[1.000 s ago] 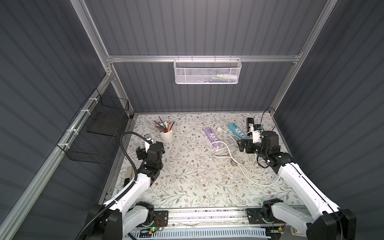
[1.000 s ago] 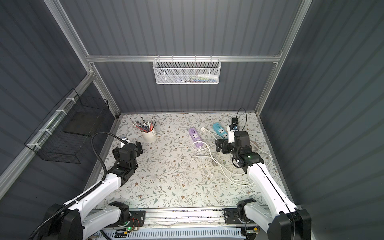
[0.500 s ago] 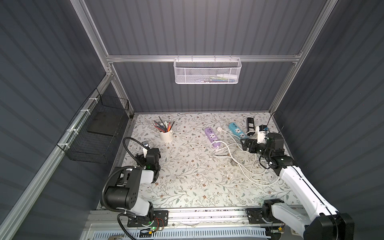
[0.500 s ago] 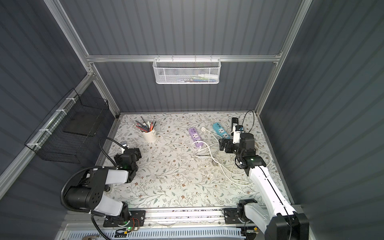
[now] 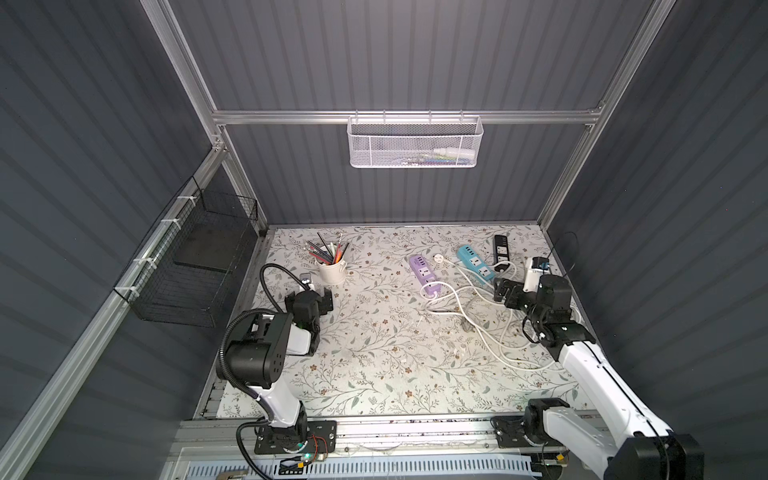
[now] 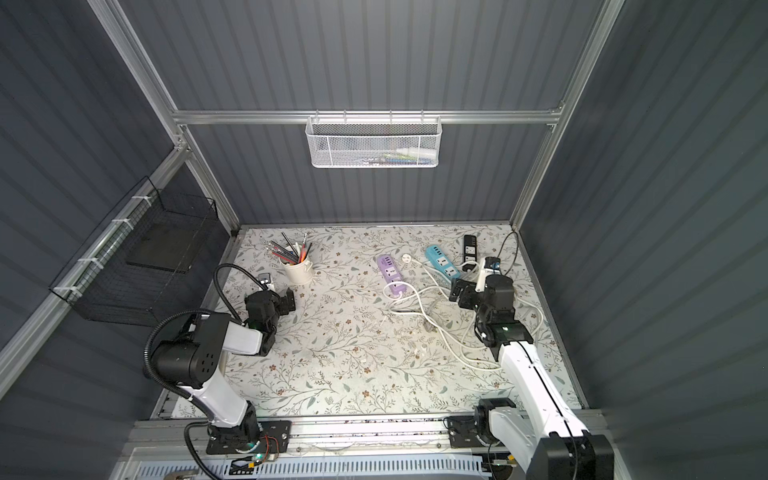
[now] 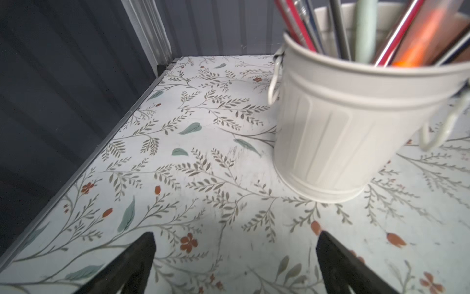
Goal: Unwrap the cord wrapped around the power strip
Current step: Reset both arms
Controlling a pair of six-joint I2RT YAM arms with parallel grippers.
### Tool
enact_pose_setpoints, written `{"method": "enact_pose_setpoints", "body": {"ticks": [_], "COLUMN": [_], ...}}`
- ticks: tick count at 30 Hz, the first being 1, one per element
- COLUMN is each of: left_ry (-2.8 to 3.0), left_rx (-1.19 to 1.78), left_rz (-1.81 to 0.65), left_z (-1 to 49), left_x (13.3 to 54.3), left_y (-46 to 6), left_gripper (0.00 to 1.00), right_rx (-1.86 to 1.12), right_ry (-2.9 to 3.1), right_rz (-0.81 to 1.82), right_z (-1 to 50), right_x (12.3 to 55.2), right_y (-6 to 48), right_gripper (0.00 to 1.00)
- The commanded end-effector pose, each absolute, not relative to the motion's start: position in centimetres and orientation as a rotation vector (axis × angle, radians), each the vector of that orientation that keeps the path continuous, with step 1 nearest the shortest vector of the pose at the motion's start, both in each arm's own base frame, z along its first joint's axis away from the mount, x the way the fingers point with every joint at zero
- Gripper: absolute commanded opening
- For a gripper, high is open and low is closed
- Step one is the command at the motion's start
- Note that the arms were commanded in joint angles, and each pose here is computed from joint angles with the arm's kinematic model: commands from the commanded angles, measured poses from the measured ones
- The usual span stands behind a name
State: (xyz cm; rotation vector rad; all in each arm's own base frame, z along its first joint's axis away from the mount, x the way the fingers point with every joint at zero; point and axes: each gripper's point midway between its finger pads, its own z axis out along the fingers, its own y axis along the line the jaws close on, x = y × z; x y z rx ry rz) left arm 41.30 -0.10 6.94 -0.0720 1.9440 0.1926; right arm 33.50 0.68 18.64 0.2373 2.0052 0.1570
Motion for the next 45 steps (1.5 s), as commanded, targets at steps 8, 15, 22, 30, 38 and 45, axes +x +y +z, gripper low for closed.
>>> {"method": "enact_pose_setpoints", "body": {"ticks": [8,15,22,30,38,45], "left_ry": [1.965,1.967,1.969,1.972,1.975,1.974], "left_rx": [-0.032,-0.031,-0.029,0.066,0.061,0.059], "left_rz": [0.182,0.183,0.179,0.116,0.104,0.105], "left_z": [6.6,6.6,6.5,6.4,6.4,6.4], "left_x": [41.5,41.5,41.5,41.5,41.6,41.6], "left_y": [-0.4,-0.4,-0.4,-1.9,-1.8,-1.7], "left_gripper": [1.00,1.00,1.00,1.00,1.00,1.00], "right_rx": [0.339,0.147,0.032,0.069,0.084,0.079], "right_ry": [1.719,1.758,1.787,1.807,1.814,1.813], "right_rz": [-0.168,-0.098,-0.029,0.000,-0.001,0.003], "right_z": [16.1,13.6,12.2,12.0,11.9,12.0], "right_x": [33.9,37.8,38.2,38.6,38.6,38.6], "right_y": [-5.2,-2.9,-1.1,-1.8,-2.1,-2.0], "right_gripper": [0.99,0.99,0.99,0.99,0.99,0.99]}}
